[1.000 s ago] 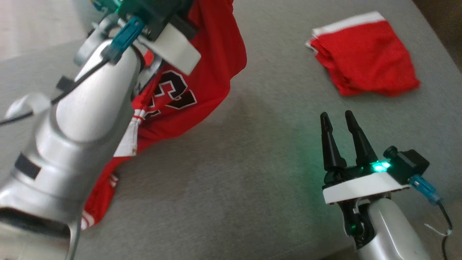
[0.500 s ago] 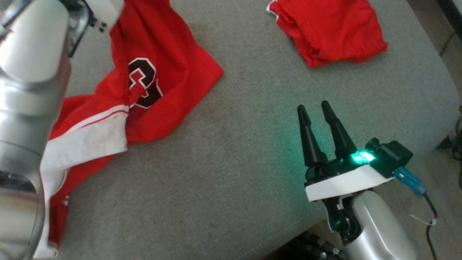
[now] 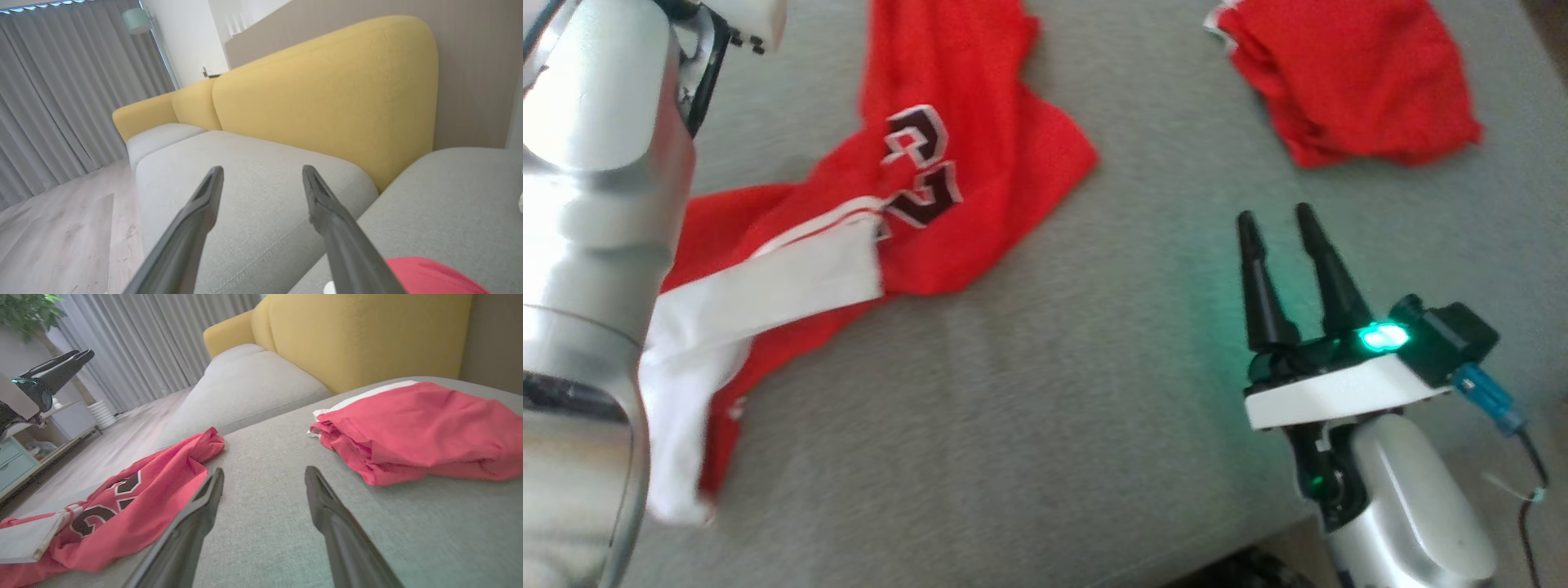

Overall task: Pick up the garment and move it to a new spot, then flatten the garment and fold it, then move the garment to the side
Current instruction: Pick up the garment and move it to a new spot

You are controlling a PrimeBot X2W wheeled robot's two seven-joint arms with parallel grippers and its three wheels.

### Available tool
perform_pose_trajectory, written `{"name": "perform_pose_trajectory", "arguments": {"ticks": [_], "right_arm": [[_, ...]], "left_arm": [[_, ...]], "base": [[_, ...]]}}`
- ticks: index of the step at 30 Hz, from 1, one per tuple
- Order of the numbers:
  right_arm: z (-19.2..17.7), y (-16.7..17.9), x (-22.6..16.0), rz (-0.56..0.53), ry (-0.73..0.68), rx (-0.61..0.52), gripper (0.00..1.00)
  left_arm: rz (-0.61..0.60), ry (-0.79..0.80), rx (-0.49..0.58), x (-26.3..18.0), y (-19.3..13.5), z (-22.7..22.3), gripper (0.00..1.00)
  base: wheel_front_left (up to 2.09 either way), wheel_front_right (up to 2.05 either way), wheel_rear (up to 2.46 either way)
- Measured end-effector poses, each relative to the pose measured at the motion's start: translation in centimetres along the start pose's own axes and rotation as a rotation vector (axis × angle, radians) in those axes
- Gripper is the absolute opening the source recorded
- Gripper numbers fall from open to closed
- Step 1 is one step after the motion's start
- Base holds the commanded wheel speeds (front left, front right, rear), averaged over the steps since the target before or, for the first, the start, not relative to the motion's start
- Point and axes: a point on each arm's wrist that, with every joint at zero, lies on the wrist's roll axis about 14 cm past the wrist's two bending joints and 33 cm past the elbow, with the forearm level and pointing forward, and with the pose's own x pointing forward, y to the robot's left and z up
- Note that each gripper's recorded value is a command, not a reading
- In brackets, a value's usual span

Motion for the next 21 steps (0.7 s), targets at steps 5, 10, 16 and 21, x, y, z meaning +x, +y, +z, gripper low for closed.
{"name": "perform_pose_trajectory", "arguments": {"ticks": [5,10,16,21], "right_arm": [[0.4,1.1,1.3,0.043,-0.018,-0.030,1.00],[0.7,2.4,2.4,0.082,-0.035,-0.057,1.00],[0.1,4.6,2.8,0.144,-0.025,-0.078,1.00],[0.0,5.8,2.4,0.174,-0.021,-0.079,1.00]], "left_arm": [[0.086,-0.039,-0.045,-3.7,2.9,1.2,1.00],[0.262,-0.043,-0.134,-10.5,6.3,0.0,1.00],[0.405,0.024,-0.159,-21.0,5.5,-2.9,1.00],[0.508,0.077,-0.221,-27.6,2.9,-4.6,1.00]], "base": [[0.00,0.00,0.00],[0.00,0.00,0.00],[0.00,0.00,0.00],[0.00,0.00,0.00]]}}
